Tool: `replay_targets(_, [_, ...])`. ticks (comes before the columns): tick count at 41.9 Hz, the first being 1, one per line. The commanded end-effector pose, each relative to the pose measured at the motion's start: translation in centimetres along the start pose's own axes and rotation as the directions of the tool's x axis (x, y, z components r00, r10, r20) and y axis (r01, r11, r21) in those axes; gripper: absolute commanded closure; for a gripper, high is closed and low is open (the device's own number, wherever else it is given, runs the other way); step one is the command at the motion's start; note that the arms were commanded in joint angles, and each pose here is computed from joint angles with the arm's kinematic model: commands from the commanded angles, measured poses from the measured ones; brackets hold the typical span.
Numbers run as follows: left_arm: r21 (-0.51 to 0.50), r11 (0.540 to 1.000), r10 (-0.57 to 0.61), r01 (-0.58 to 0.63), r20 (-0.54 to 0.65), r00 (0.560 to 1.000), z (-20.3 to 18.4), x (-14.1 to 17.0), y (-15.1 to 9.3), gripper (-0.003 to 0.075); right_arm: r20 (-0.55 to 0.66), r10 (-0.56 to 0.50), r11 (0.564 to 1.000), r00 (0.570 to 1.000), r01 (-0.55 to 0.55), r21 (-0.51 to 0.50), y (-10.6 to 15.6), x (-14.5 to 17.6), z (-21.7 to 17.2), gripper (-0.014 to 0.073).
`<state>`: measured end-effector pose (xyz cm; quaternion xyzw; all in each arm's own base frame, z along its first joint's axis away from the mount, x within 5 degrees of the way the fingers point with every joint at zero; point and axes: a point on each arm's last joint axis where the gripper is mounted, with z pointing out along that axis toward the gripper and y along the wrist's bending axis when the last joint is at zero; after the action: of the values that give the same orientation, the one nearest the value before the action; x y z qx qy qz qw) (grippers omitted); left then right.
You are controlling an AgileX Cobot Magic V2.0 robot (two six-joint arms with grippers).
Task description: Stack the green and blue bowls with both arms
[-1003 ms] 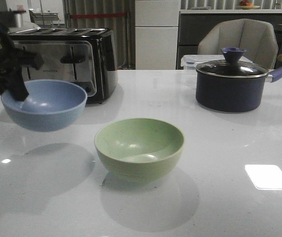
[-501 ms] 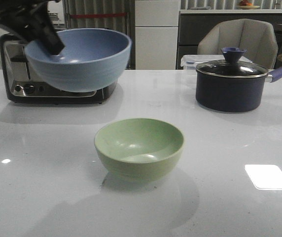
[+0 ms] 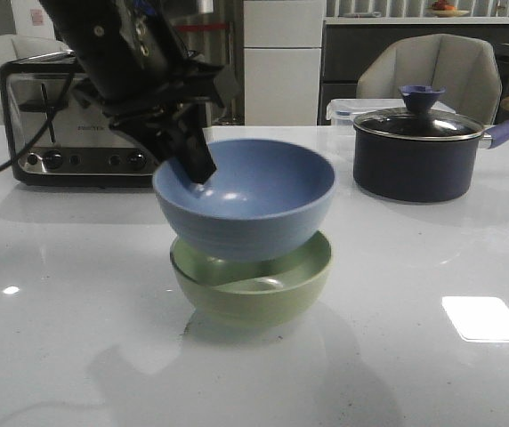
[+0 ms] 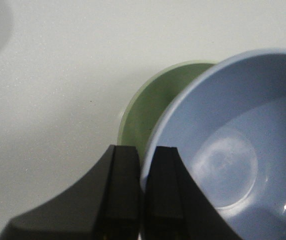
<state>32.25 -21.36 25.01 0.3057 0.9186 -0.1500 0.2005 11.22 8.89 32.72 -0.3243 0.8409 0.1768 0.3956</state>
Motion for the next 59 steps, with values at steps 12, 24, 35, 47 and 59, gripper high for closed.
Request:
replay_targets(12, [0.02, 0.999, -0.035, 0.034, 0.104, 0.994, 0.3, -1.5, -0.3, 0.0407, 0.088, -0.015, 1.0, 0.996, 0.013, 0.018, -0.1, -1.2, -0.7, 0.016])
replay_targets(24, [0.037, 0.999, -0.024, 0.02, 0.123, 0.992, -2.6, -1.5, -1.0, 0.0283, 0.088, -0.015, 1.0, 0.996, 0.013, 0.018, -0.1, -1.2, -0.7, 0.016])
replay_targets(35, [-0.002, 0.998, 0.066, -0.068, 0.278, 0.958, -11.5, 0.6, -2.8, 0.0283, 0.088, -0.015, 1.0, 0.996, 0.013, 0.018, -0.1, -1.2, -0.7, 0.016])
replay_targets(47, [-0.089, 0.989, 0.145, -0.12, 0.364, 0.92, -17.6, 7.9, -3.8, 0.0283, 0.091, -0.007, 1.0, 0.996, 0.006, 0.011, 0.0, -1.2, -0.7, 0.016])
replay_targets(59, [-0.192, 0.97, 0.217, -0.151, 0.396, 0.892, -19.6, 14.6, -3.9, 0.0284, 0.079, 0.001, 0.998, 0.997, -0.005, 0.059, -0.6, -1.1, -0.8, 0.016])
